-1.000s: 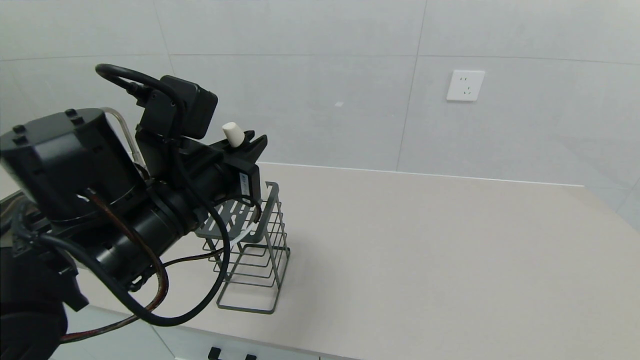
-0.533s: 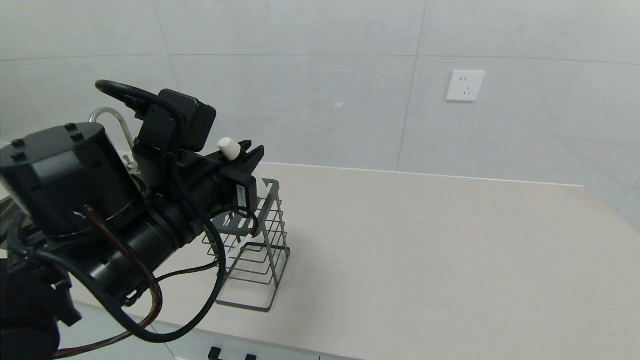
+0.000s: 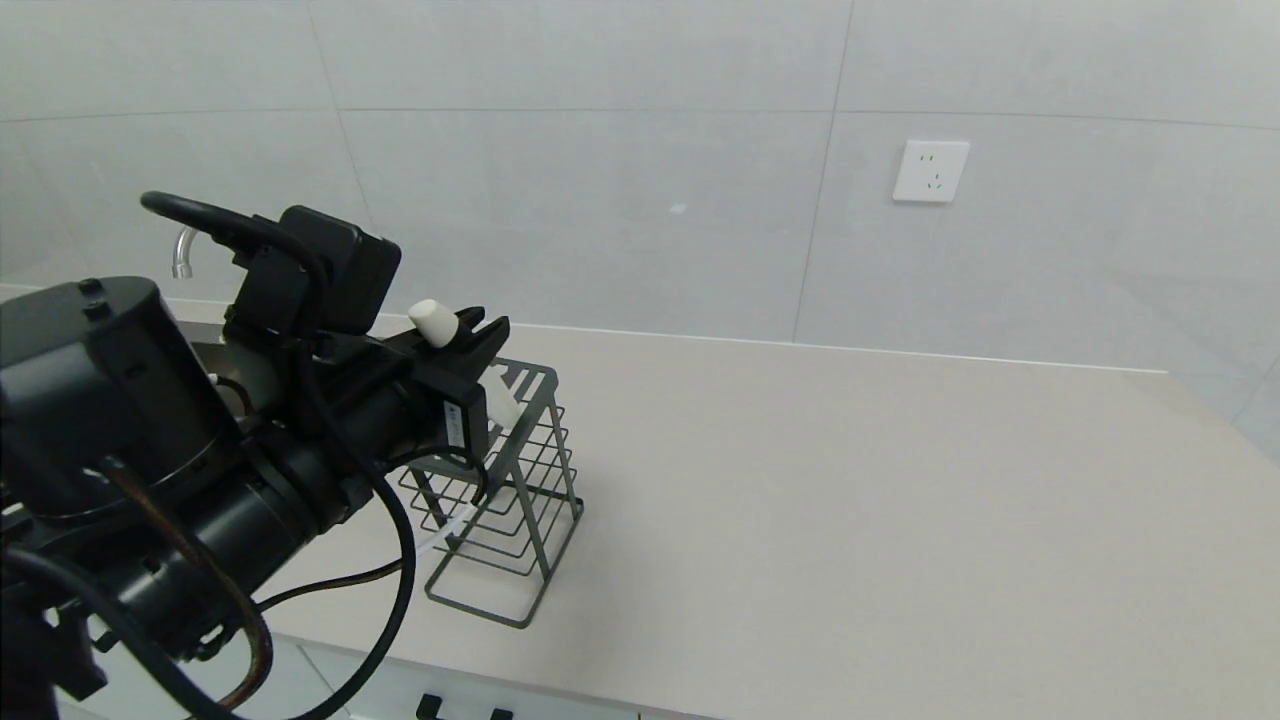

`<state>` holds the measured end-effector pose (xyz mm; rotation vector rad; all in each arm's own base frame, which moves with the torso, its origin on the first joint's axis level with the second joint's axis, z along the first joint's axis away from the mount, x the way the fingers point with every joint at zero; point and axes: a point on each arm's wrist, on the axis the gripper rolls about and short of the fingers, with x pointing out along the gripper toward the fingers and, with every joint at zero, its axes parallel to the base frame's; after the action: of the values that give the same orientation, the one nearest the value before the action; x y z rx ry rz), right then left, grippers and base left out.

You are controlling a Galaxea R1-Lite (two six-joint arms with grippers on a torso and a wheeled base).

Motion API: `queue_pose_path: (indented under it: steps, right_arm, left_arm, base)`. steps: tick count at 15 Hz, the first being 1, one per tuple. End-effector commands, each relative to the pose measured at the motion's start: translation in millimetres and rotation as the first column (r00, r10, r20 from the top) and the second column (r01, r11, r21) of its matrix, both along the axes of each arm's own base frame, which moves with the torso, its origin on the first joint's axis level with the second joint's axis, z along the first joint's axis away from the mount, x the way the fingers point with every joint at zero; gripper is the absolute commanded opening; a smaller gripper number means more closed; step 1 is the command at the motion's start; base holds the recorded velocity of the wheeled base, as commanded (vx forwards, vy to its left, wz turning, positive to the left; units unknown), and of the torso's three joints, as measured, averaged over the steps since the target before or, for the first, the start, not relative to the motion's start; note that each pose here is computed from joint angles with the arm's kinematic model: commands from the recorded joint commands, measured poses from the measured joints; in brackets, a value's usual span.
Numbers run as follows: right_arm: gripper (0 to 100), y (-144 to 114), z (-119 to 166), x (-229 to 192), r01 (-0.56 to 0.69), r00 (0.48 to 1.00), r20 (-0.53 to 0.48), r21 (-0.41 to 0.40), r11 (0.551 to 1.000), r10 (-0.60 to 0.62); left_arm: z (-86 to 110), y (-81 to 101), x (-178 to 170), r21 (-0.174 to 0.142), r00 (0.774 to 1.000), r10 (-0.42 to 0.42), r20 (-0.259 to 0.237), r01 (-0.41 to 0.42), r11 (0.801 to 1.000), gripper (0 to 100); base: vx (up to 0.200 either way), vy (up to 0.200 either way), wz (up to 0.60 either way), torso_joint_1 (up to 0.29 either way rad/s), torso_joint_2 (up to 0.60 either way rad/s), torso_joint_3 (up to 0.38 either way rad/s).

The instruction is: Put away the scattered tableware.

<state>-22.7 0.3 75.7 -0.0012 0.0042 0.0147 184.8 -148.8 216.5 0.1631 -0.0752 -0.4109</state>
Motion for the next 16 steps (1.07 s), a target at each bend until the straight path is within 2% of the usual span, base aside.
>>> queue_pose_path:
  steps: [1, 2, 5, 10, 16]
  right_arm:
    - [100, 0.0, 0.0, 0.1, -0.001, 1.0, -0.002, 0.0, 1.0, 0.001]
    - [100, 0.0, 0.1, 0.1, -0.001, 1.0, 0.0, 0.0, 1.0, 0.001]
    - [100, 0.0, 0.0, 0.1, -0.001, 1.0, -0.002, 0.0, 1.0, 0.001]
    - [100, 0.0, 0.0, 0.1, -0.001, 1.0, -0.002, 0.0, 1.0, 0.001]
    - [100, 0.0, 0.1, 0.1, -0.001, 1.0, 0.0, 0.0, 1.0, 0.001]
  left_arm:
    - [-5.8, -7.1, 9.9, -0.007, 1.0, 0.004, -0.03, -0.004, 1.0, 0]
    - [-7.2, -10.0, 13.3, -0.014, 0.999, 0.003, -0.04, -0.004, 1.0, 0]
    - [-14.4, -12.7, 20.2, -0.009, 0.998, 0.011, -0.068, -0.012, 1.0, 0]
    - [-19.8, -8.0, 28.3, 0.0, 0.995, 0.04, -0.087, -0.04, 0.999, 0]
    - [-26.2, -10.2, 32.0, 0.001, 0.993, 0.028, -0.111, -0.028, 1.0, 0]
  base:
    - [0.0, 0.0, 0.0, 0.0, 0.0, 0.0]
    - [0.0, 0.0, 0.0, 0.0, 0.0, 0.0]
    - [0.0, 0.0, 0.0, 0.0, 0.0, 0.0]
    - [0.0, 0.0, 0.0, 0.0, 0.0, 0.0]
    - [0.0, 0.0, 0.0, 0.0, 0.0, 0.0]
